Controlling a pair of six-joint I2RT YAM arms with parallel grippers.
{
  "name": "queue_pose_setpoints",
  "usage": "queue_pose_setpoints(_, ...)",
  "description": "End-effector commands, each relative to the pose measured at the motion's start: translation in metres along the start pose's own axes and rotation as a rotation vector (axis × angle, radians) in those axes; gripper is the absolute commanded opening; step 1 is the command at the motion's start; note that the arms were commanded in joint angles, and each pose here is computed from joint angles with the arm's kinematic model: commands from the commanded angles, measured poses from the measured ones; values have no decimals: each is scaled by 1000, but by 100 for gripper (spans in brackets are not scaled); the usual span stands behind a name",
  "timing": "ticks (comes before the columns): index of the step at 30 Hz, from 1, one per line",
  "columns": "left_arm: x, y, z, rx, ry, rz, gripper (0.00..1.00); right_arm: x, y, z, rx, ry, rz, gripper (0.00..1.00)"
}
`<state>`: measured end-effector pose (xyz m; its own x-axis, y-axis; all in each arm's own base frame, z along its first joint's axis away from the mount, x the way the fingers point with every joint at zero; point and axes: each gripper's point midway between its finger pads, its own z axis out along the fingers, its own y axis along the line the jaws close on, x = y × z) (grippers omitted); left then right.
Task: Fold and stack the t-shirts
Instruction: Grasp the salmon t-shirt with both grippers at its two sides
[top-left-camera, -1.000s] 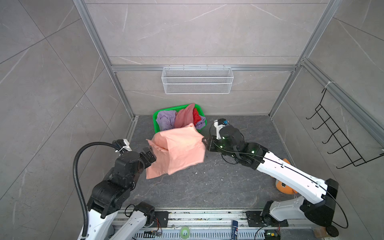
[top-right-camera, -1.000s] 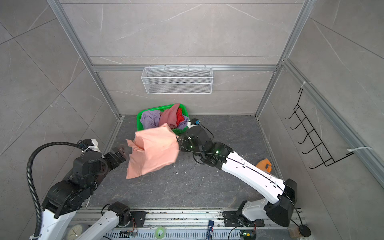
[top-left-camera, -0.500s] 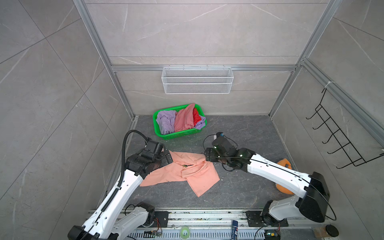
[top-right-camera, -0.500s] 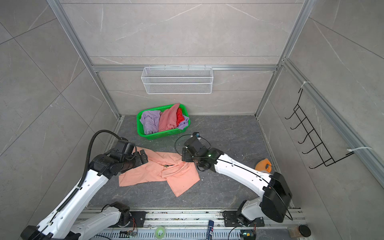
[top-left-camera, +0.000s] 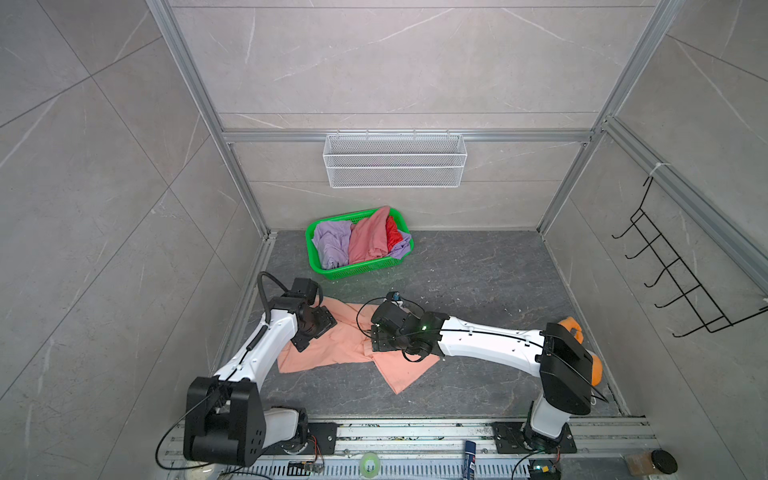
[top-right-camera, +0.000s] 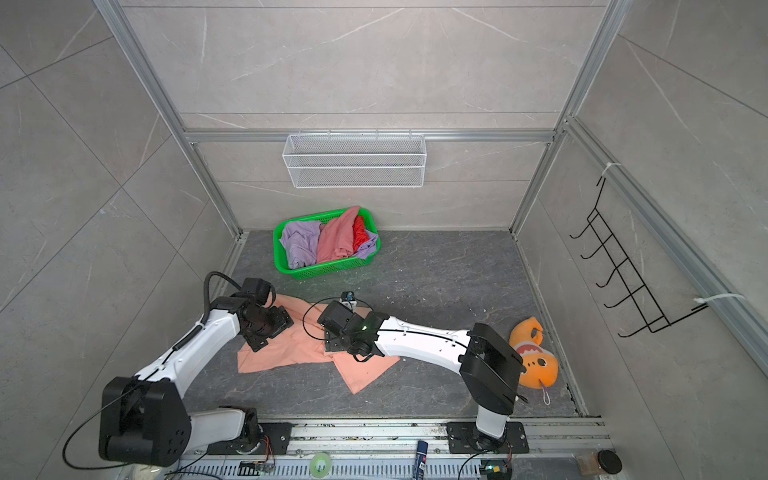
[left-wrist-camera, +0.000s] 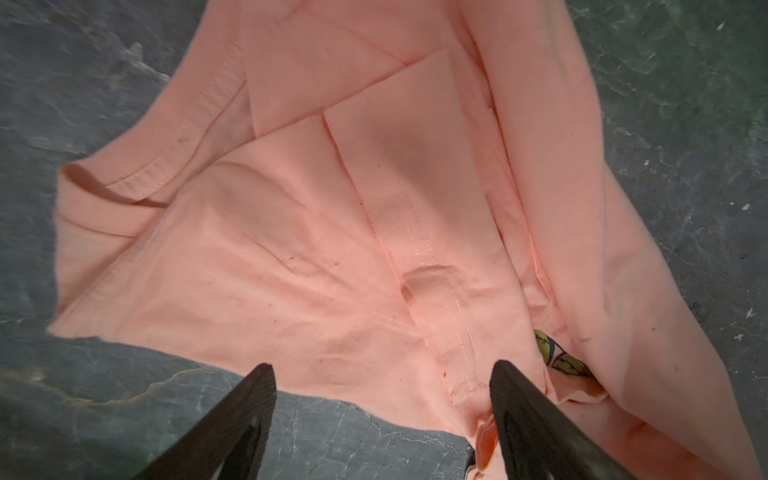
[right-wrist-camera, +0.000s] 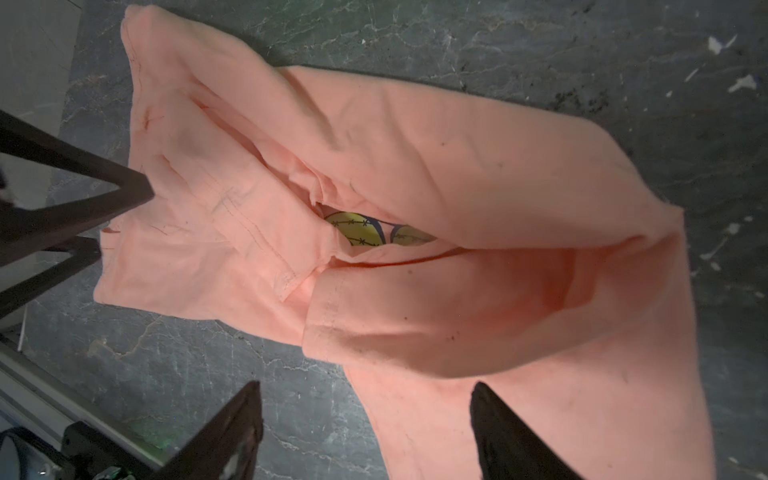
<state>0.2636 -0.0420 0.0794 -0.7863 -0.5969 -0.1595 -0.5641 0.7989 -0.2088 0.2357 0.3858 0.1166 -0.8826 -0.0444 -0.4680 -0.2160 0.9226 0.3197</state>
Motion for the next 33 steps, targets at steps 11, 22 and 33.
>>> queue_pose_setpoints(11, -22, -46, 21, 145, 42, 60, 78, 37, -24, 30, 5, 15, 344, 81)
queue_pose_setpoints(22, -11, -32, 35, 99, 76, 60, 70, 23, -21, 56, 18, -48, 399, 75)
queue_pose_setpoints(33, -1, -29, 59, 38, 122, 73, 49, 10, -27, 71, 14, -59, 407, 27)
